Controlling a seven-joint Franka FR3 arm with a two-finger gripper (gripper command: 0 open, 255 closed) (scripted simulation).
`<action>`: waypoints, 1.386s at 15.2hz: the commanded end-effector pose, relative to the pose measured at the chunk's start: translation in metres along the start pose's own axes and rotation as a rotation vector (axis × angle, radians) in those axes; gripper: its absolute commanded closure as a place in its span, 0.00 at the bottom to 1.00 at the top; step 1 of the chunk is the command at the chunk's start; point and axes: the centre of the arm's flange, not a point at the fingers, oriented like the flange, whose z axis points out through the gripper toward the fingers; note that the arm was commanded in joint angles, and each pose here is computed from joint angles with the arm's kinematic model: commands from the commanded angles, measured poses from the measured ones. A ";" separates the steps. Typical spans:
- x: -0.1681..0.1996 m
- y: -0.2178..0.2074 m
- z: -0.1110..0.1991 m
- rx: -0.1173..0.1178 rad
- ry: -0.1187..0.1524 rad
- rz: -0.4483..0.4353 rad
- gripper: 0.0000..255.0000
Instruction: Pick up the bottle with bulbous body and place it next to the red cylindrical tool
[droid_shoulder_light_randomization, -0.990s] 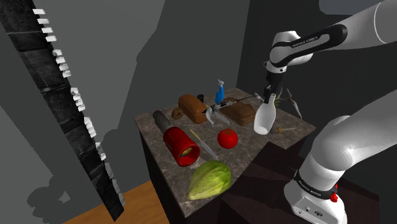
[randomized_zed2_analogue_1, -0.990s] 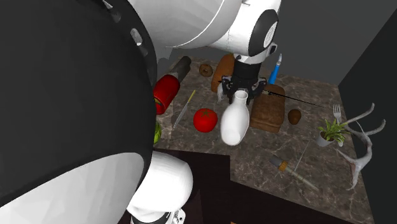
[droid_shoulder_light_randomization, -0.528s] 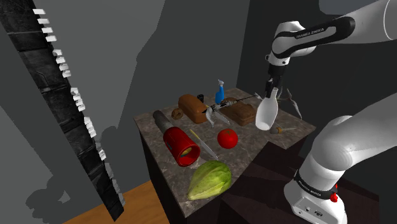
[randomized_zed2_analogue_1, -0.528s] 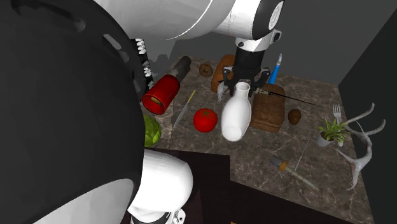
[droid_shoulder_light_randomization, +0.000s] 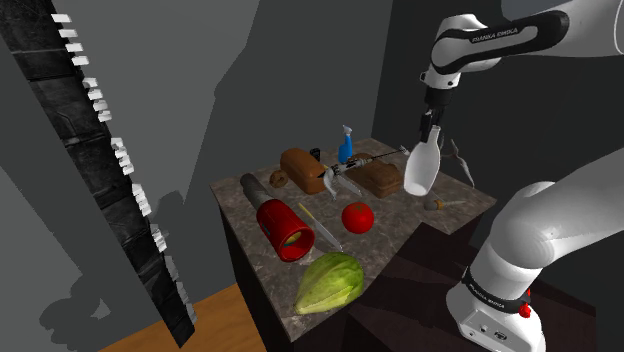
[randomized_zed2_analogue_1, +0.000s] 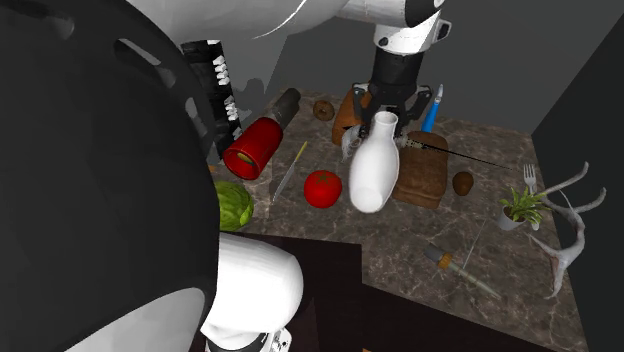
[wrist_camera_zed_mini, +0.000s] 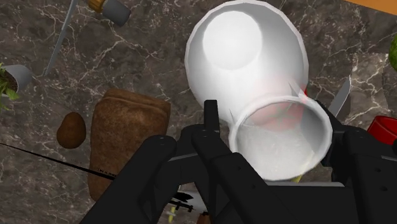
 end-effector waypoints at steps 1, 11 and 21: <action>-0.002 0.000 -0.010 0.000 0.000 0.000 1.00; -0.003 0.001 -0.063 0.000 0.000 0.000 1.00; 0.007 -0.004 -0.108 0.000 0.000 0.000 1.00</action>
